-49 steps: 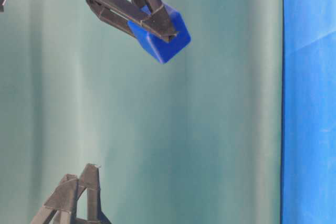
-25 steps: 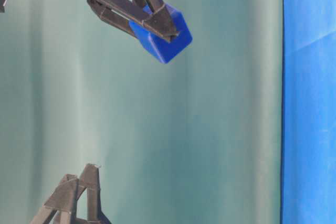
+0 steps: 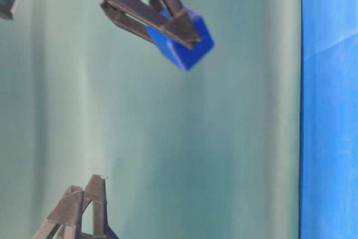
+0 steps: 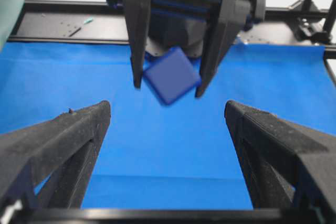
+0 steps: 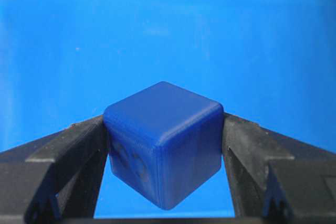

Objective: Handover the blue block to the right arm after grasping it with the left arm, then place it in the designated position.
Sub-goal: 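Carry the cube with the right gripper and lower it to the table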

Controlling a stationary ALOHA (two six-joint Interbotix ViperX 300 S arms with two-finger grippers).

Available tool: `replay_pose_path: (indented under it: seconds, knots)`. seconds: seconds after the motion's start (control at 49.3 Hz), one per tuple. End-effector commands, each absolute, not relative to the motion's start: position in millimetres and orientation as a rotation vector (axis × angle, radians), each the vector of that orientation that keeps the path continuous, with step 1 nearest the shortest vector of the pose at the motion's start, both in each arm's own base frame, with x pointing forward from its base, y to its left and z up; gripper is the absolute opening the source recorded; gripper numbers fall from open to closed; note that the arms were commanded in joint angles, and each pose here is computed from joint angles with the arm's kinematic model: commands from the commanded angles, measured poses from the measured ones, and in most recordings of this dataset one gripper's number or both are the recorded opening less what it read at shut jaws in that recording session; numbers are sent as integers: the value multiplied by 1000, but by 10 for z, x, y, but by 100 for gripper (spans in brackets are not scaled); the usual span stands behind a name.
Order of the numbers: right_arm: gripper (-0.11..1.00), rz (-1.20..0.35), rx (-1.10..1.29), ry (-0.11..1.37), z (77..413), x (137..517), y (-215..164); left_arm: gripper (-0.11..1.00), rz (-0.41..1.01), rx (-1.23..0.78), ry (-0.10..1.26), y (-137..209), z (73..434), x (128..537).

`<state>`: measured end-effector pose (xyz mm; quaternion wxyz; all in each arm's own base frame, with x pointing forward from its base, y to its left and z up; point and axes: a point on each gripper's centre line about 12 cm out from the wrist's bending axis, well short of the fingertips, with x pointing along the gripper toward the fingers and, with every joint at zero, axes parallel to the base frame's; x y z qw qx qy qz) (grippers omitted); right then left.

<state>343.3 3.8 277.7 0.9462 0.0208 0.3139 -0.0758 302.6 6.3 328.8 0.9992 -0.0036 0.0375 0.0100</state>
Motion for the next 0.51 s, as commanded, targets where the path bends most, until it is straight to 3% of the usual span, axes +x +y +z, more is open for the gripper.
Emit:
replay_pose_path:
  seconds: [0.0, 0.487]
  knots:
    - [57, -143, 53, 615, 2821, 3530, 63, 93, 22, -8, 28, 68, 3444, 3013]
    - [57, -97, 138, 658, 1974, 4082, -1, 93, 22, -10, 28, 68, 3443, 3008]
